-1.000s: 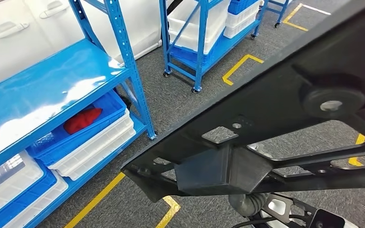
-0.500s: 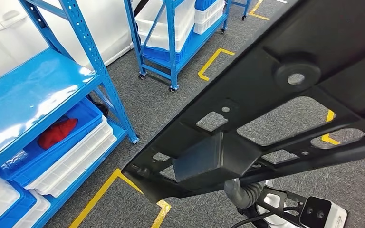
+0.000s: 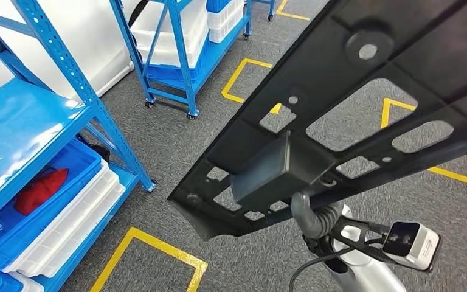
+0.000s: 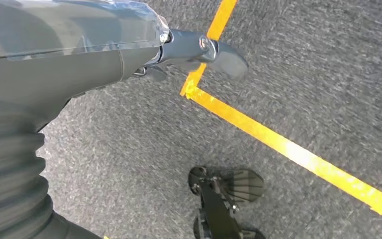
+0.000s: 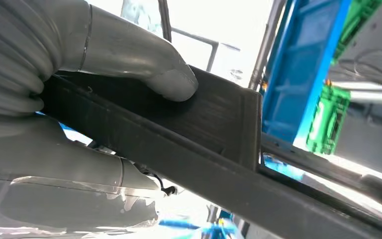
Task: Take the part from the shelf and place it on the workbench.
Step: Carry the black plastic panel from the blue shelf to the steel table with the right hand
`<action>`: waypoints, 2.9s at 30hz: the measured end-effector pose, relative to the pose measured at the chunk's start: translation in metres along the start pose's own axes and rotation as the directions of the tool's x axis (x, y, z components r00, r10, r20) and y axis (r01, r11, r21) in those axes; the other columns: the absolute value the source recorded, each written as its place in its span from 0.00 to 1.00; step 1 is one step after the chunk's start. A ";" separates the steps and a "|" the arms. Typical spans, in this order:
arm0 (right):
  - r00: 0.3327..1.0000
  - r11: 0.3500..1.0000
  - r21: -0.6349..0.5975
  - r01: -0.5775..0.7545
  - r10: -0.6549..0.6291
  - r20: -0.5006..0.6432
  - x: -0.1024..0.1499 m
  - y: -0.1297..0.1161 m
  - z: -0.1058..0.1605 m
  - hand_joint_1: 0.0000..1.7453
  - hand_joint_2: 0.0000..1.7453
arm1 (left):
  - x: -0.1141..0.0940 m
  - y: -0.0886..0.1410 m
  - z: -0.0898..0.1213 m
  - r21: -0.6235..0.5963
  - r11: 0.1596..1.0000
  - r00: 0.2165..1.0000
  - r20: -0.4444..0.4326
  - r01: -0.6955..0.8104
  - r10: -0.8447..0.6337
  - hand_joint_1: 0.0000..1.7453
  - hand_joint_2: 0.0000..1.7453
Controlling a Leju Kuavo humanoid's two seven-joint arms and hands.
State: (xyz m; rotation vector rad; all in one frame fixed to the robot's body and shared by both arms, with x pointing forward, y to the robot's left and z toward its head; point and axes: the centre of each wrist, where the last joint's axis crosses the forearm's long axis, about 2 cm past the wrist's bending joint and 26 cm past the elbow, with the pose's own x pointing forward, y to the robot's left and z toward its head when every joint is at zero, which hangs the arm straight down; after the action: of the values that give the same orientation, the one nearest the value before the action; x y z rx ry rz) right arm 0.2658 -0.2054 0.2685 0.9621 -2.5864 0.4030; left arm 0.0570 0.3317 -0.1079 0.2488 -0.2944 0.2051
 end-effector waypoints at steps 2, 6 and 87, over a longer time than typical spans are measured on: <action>1.000 1.000 0.007 -0.001 0.001 0.006 -0.001 -0.002 -0.004 1.00 1.00 | 0.001 -0.001 0.000 -0.001 1.000 1.000 0.003 -0.004 0.004 0.00 1.00; 1.000 1.000 0.019 0.001 -0.001 0.009 -0.002 -0.002 -0.007 1.00 1.00 | -0.001 -0.003 0.001 -0.004 1.000 1.000 0.001 -0.006 0.006 0.00 1.00; 0.999 0.998 0.070 -0.008 0.011 -0.049 -0.013 0.009 -0.013 1.00 1.00 | -0.011 -0.014 0.005 -0.022 1.000 1.000 -0.019 -0.008 0.008 0.00 1.00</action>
State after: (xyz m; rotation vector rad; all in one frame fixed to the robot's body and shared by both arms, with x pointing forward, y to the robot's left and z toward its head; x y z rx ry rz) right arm 0.2721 -0.1860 0.2737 0.9511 -2.5491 0.5158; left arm 0.0492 0.3152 -0.1099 0.2233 -0.2786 0.2120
